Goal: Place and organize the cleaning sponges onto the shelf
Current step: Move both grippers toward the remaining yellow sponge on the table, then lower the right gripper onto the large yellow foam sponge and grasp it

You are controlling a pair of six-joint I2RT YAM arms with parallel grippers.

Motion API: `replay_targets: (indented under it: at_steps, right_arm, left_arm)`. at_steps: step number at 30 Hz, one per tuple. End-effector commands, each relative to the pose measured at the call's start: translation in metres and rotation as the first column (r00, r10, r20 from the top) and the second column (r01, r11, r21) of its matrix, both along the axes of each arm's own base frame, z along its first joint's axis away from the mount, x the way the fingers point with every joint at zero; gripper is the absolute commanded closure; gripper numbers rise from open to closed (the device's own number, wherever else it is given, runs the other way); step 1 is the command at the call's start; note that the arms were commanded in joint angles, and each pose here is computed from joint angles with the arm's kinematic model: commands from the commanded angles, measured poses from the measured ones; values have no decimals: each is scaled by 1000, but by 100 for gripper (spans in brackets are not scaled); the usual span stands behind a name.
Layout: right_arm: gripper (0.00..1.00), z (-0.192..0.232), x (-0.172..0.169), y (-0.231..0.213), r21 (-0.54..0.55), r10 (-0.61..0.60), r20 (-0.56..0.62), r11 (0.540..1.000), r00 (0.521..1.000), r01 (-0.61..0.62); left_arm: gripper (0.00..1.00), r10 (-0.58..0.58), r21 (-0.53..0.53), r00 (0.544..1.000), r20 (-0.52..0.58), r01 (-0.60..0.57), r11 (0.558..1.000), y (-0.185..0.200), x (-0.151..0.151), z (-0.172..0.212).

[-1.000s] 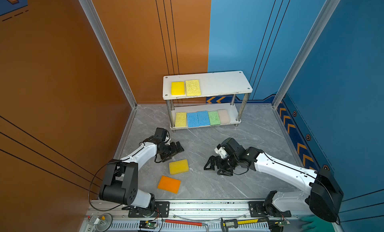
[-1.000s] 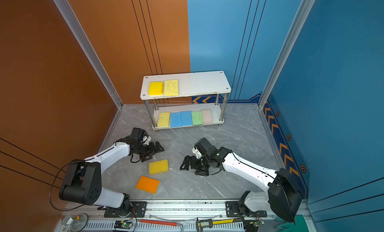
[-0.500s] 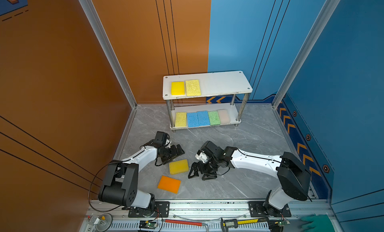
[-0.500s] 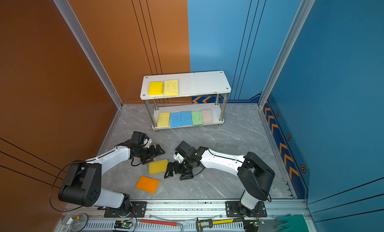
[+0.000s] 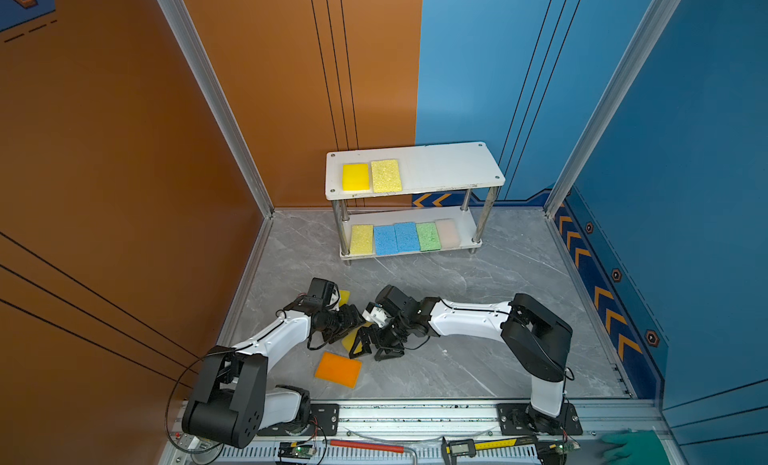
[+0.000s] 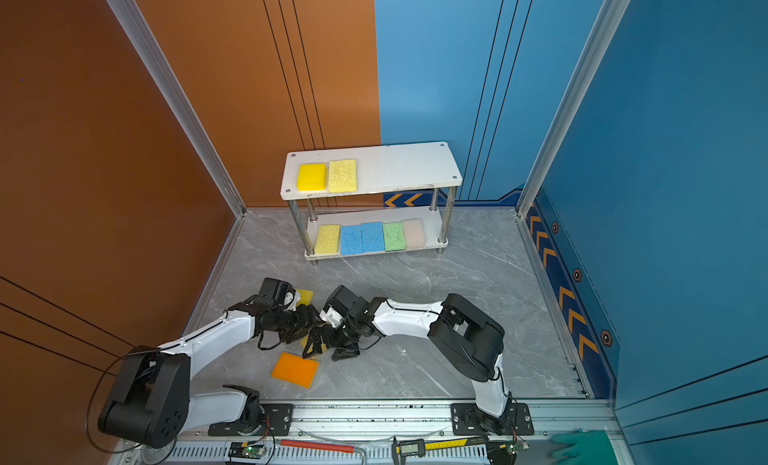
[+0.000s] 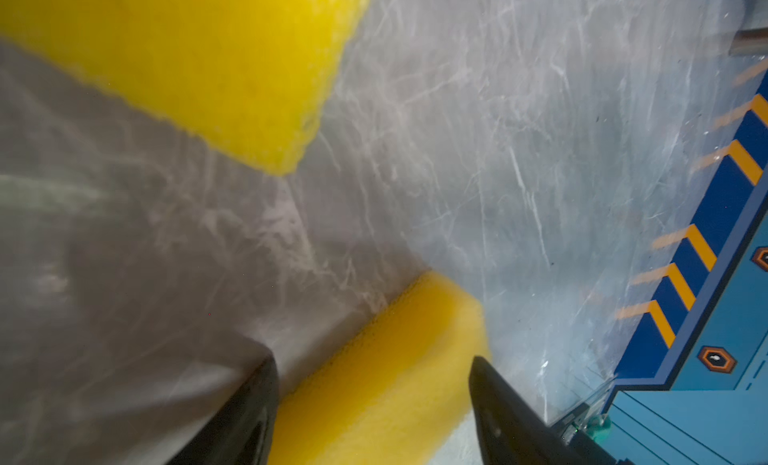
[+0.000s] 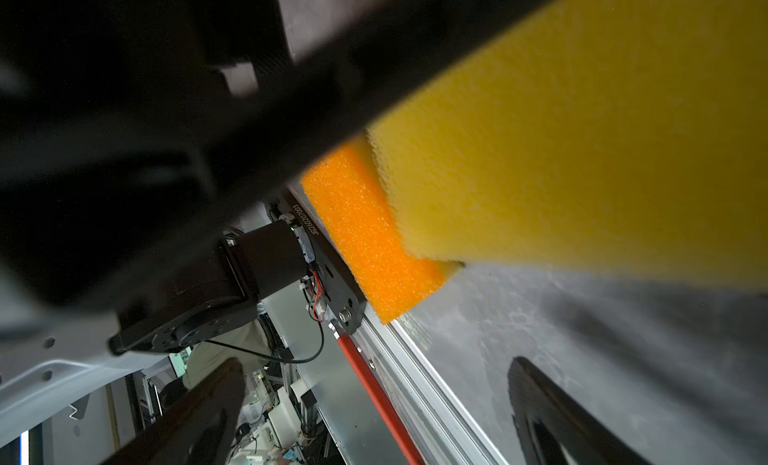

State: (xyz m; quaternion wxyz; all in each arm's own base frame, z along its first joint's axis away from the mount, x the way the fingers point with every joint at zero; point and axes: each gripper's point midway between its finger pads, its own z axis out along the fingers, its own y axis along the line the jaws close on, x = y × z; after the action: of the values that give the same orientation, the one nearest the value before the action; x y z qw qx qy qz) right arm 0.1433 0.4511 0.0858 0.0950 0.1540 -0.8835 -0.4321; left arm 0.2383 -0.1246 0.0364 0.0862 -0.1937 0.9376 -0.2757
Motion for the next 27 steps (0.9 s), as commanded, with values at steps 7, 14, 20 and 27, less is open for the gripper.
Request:
replay_targets:
  at_steps: [7, 14, 20, 27]
  right_arm:
    - [0, 18, 49, -28, 71, -194, 86, 980, 977, 188]
    - [0, 16, 63, -94, -71, -298, 138, 948, 944, 310]
    - [6, 5, 57, -138, -216, -320, 184, 909, 929, 356]
    - [18, -3, 48, -127, -268, -222, 215, 923, 951, 276]
  left_arm:
    - [40, 57, -20, 995, -82, -59, 998, -15, -23, -2]
    - [40, 71, -61, 995, -66, -75, 995, -50, -27, 5]
    - [38, 81, -80, 996, -45, -85, 993, -53, -28, 17]
    - [37, 156, -86, 988, 2, -155, 984, -21, -30, 39]
